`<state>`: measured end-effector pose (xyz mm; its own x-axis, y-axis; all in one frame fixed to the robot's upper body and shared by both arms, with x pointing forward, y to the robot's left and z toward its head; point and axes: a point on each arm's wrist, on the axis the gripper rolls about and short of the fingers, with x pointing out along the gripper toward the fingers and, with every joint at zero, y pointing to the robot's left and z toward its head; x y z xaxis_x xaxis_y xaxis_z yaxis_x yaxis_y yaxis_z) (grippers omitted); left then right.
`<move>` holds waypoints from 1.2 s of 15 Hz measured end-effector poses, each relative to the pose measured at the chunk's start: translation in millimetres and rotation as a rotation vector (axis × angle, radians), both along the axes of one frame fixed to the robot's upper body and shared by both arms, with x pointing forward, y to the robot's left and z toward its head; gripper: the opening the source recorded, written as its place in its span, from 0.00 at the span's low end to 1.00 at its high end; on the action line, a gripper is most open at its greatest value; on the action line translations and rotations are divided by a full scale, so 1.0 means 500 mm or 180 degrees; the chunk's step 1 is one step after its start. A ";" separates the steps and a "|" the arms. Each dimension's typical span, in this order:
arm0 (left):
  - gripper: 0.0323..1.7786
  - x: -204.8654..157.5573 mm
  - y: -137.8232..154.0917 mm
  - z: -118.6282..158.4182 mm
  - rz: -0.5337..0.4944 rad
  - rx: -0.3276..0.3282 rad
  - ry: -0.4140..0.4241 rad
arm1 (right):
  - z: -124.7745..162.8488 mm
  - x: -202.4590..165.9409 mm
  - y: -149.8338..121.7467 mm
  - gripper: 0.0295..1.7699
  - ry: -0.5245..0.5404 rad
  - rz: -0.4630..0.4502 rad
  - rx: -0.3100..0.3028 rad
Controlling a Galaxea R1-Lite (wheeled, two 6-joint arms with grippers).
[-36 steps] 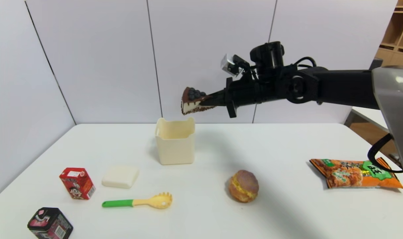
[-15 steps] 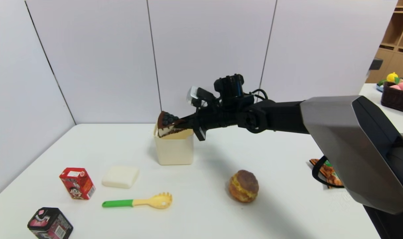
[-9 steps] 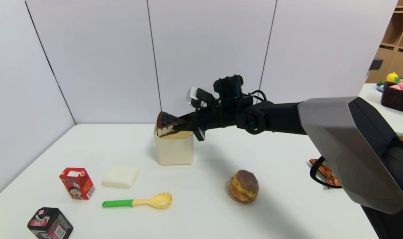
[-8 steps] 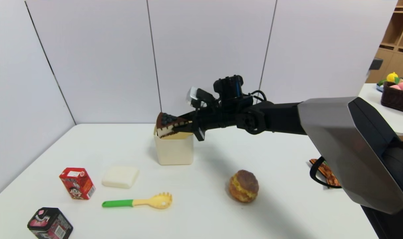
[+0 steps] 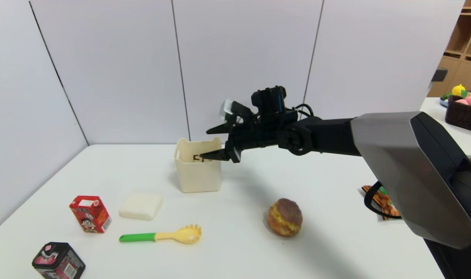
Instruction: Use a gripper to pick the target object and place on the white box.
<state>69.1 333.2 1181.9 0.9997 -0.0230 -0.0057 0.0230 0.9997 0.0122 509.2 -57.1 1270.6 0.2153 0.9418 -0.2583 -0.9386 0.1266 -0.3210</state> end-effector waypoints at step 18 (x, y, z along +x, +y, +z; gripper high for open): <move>0.95 0.000 0.000 0.000 0.0002 0.0000 0.0000 | 0.148 -0.229 -0.481 0.94 0.1122 -0.1733 0.0048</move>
<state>69.1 333.2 1181.9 0.9997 -0.0223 -0.0057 0.0224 0.9997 0.0122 394.9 -297.8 1344.8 0.5677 0.7259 -0.3882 -0.7877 0.6161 0.0001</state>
